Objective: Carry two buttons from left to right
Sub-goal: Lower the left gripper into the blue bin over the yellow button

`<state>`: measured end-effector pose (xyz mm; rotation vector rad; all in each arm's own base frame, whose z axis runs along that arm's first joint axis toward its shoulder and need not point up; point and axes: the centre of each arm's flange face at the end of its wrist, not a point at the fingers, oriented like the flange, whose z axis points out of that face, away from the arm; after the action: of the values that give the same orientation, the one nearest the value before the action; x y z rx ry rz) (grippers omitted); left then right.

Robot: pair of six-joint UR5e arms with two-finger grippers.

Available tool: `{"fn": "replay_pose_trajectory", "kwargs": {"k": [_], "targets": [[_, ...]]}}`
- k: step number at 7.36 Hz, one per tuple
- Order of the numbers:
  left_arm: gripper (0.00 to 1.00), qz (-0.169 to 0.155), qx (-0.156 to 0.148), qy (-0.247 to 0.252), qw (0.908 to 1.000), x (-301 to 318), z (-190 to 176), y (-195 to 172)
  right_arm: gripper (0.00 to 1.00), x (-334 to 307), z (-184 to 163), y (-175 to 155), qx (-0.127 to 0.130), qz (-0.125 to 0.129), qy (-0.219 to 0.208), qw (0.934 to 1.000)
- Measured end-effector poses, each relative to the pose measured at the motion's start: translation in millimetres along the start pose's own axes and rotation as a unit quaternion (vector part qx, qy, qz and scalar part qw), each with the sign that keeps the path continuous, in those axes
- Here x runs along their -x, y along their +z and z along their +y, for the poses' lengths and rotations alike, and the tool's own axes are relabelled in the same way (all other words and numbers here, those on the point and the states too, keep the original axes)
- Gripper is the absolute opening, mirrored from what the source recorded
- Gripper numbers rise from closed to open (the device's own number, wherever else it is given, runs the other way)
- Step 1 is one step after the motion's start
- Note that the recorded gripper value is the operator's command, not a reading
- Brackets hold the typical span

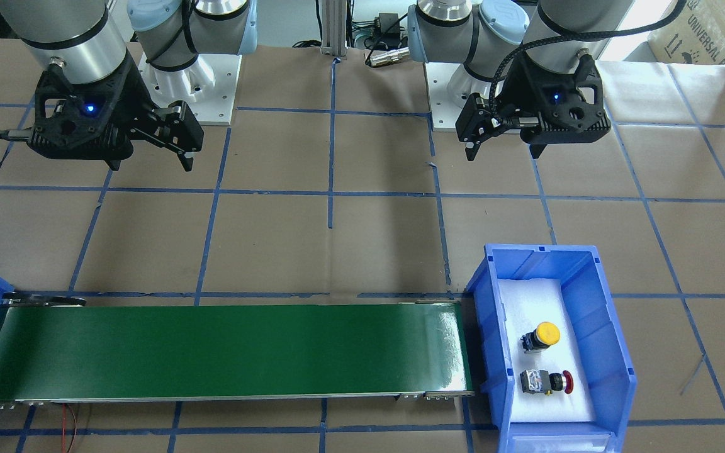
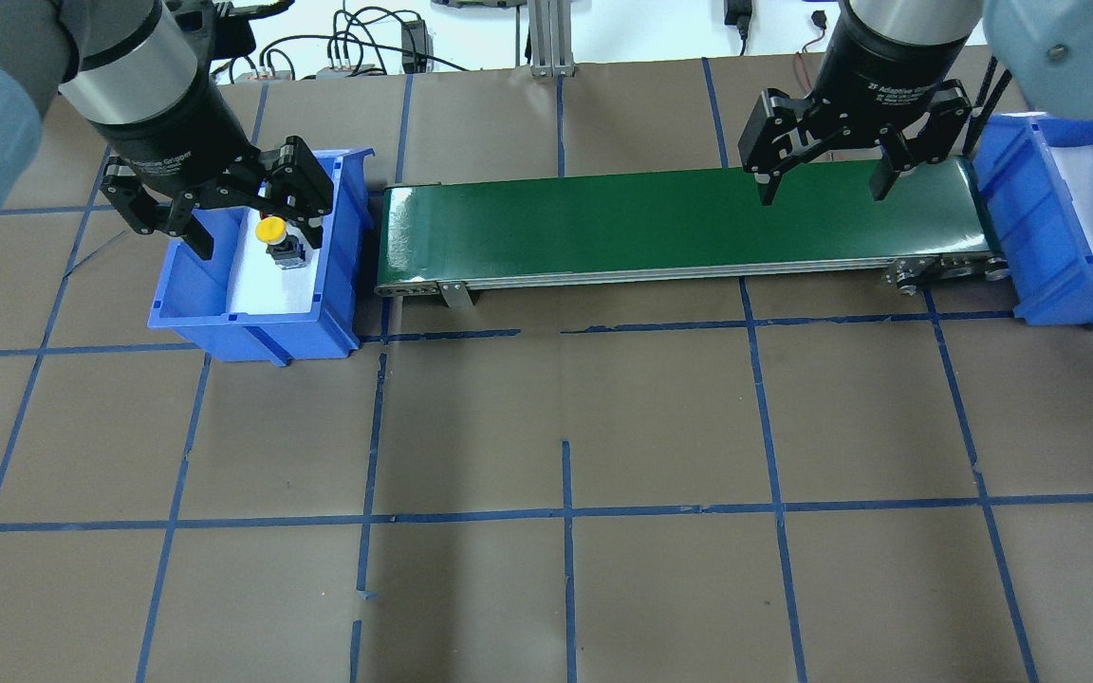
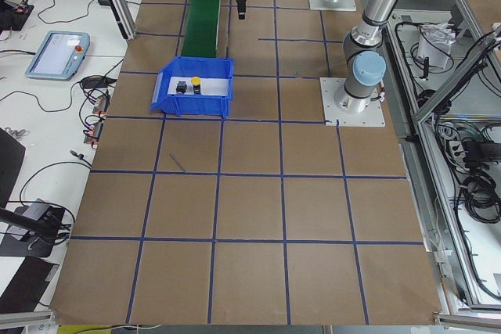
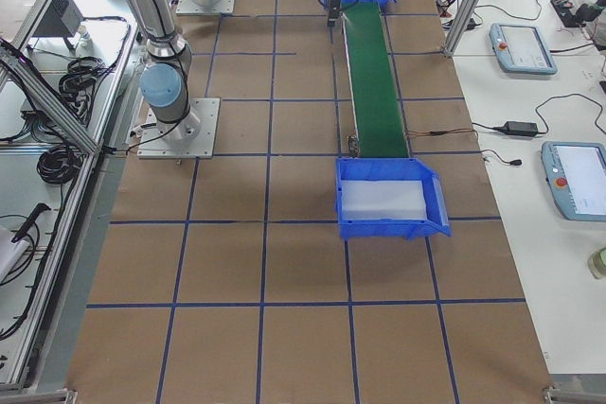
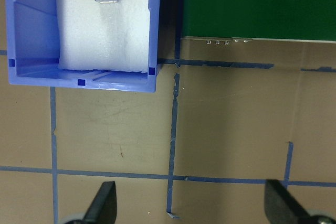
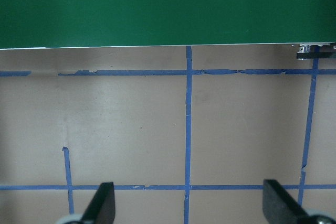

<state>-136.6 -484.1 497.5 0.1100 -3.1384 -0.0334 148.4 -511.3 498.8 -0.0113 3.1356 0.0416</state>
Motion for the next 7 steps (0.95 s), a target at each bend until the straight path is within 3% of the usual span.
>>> {"fn": "replay_pose_trajectory", "kwargs": {"k": [3, 7], "targets": [[1.0, 0.002, -0.002, 0.004, 1.0, 6.8, -5.9, -1.7, 1.0, 0.0, -0.2, -0.2, -0.001, 0.0, 0.0, 1.0], [1.0, 0.003, -0.003, 0.119, 0.9929, 63.2, -37.9, 6.0, 1.0, -1.0, -1.3, 0.4, -0.002, -0.001, 0.002, 1.0]]}}
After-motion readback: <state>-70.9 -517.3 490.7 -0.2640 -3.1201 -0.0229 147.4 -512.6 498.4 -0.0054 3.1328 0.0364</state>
